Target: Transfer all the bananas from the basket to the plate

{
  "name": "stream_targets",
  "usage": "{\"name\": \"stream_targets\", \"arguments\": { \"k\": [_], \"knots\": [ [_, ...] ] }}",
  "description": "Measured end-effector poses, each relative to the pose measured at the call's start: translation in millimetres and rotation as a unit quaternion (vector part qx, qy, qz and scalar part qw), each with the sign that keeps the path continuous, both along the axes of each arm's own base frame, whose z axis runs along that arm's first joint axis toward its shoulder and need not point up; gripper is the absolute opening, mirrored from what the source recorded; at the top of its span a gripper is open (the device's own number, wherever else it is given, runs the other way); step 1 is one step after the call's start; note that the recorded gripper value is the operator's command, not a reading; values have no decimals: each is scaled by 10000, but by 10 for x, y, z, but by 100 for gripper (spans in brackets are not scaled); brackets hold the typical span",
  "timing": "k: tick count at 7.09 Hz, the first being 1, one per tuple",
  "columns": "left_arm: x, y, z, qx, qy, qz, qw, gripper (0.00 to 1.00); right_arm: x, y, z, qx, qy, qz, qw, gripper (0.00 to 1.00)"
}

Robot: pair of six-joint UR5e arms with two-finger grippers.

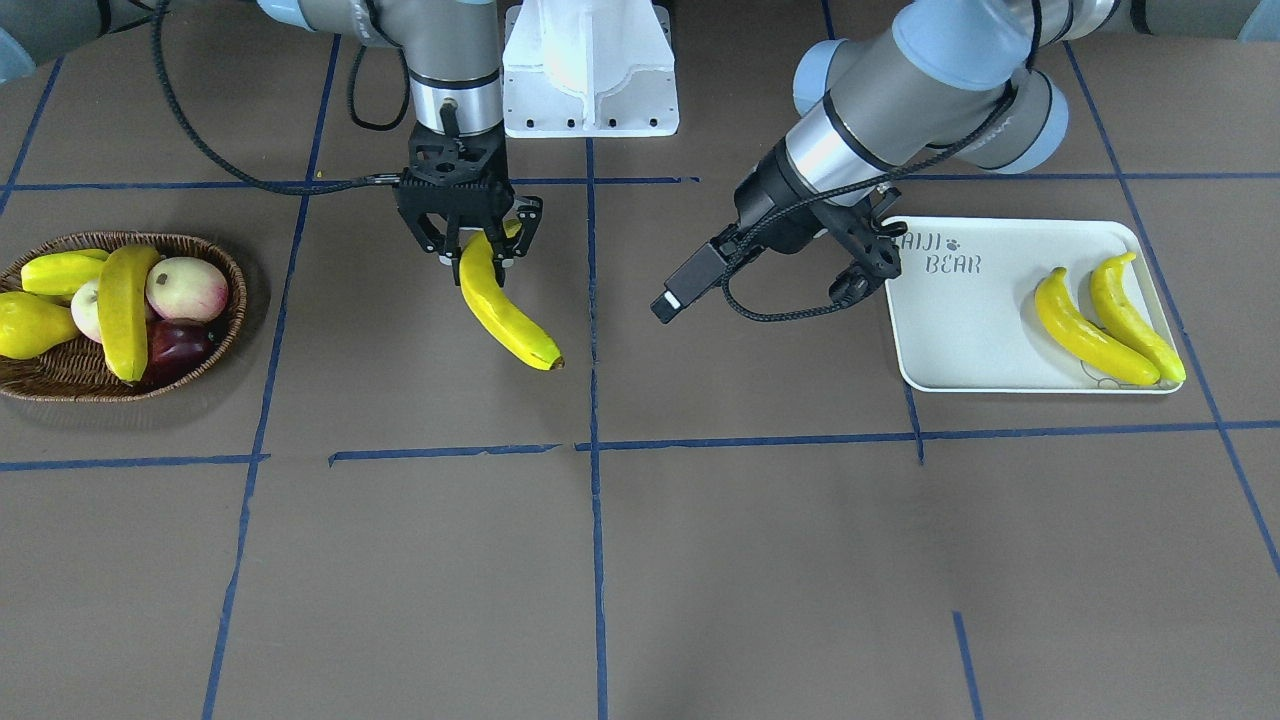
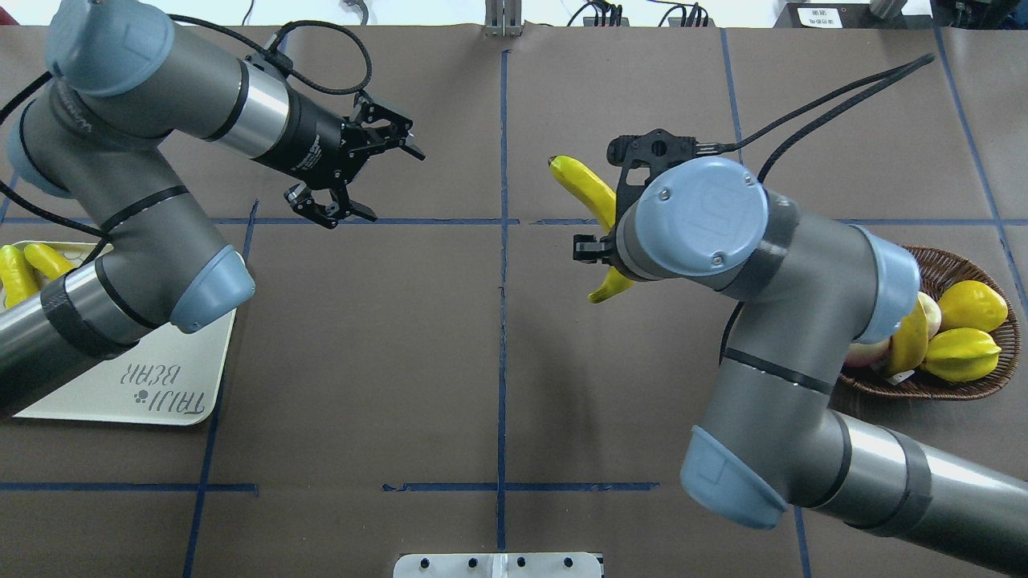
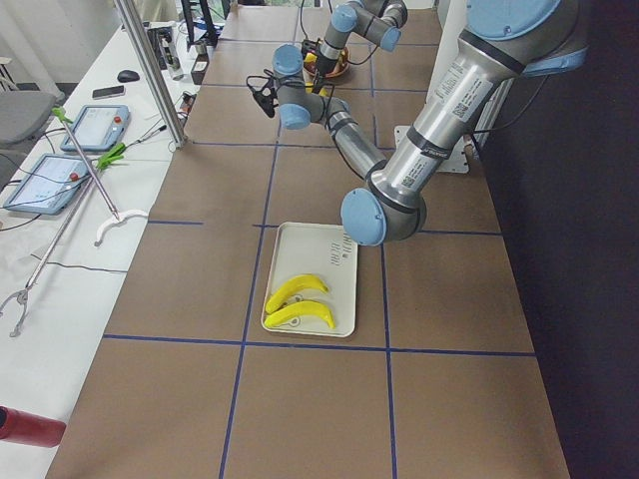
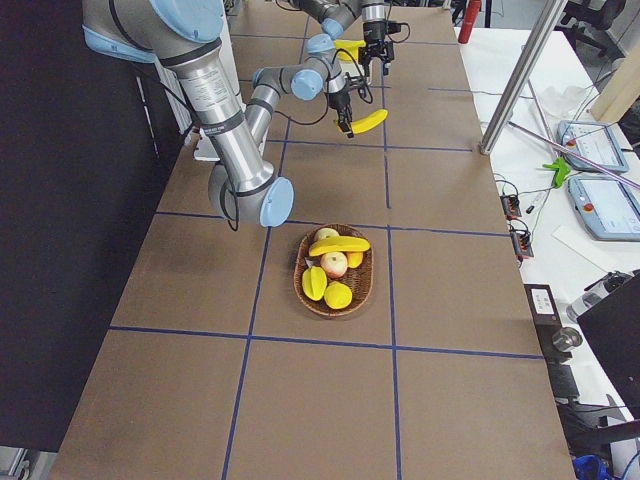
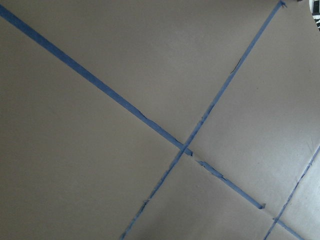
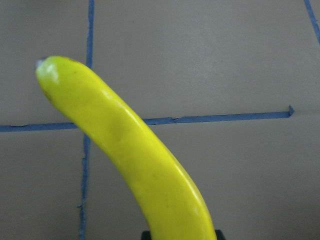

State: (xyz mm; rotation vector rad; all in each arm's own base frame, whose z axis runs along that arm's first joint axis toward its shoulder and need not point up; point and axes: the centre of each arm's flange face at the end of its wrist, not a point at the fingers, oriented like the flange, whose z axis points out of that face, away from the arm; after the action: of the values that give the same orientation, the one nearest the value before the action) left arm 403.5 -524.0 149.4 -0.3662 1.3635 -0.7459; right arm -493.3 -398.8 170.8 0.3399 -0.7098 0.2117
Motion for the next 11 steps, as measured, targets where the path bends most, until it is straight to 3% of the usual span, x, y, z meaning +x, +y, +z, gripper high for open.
{"name": "stream_targets", "arguments": {
  "k": [3, 7, 8, 11],
  "knots": [
    [529, 131, -300, -162, 60, -285, 9994, 100, -438, 170, -386, 15, -171, 236, 9996, 1],
    [773, 241, -94, -235, -135, -194, 9994, 99, -452, 188, -512, 152, -178, 359, 9991, 1],
    [781, 244, -77, -243, -153, -187, 9994, 99, -451, 182, -478, 220, -55, 365, 9991, 1],
    [794, 254, -79, -236, -161, -167, 9995, 99, -542, 310, -383, 752, 707, 76, 9946, 2]
  ]
}}
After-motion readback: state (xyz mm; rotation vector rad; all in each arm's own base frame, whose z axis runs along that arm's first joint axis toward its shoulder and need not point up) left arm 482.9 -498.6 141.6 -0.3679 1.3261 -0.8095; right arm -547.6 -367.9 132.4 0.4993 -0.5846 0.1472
